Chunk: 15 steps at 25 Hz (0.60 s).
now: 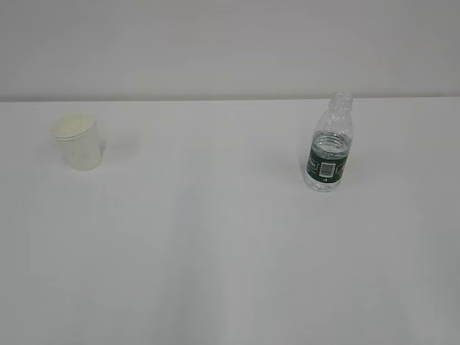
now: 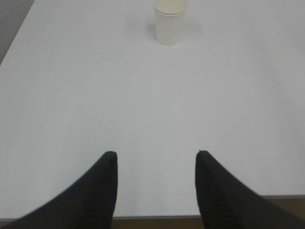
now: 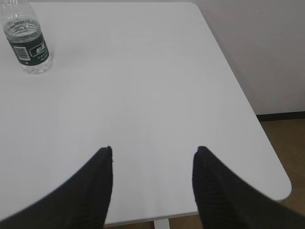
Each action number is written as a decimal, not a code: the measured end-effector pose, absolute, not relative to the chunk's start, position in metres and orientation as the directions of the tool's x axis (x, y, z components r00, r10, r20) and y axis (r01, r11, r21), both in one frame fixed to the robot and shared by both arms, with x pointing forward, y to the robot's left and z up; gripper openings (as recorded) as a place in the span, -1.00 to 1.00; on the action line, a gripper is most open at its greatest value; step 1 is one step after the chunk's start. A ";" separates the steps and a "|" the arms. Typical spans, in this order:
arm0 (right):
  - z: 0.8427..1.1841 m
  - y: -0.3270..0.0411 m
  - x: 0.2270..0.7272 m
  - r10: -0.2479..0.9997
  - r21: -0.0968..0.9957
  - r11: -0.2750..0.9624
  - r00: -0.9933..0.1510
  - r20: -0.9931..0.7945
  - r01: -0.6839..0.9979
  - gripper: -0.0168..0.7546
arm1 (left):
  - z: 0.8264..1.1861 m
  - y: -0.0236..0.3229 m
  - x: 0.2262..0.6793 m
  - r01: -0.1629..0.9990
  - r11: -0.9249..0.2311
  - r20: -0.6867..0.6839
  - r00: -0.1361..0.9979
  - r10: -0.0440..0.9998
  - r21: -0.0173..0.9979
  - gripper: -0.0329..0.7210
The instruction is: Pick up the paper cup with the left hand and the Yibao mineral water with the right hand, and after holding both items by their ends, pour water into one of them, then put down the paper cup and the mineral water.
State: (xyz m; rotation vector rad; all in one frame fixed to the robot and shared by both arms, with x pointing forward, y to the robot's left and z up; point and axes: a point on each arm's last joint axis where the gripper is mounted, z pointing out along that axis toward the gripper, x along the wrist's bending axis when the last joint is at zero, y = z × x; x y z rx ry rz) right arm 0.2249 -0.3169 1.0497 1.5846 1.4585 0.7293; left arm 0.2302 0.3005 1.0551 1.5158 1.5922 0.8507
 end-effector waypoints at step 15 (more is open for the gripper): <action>1.050 -0.317 0.225 0.981 0.870 0.031 0.153 -0.121 0.491 0.11 | 1.055 0.300 0.230 0.487 0.071 -0.081 -0.002 0.997 0.871 0.00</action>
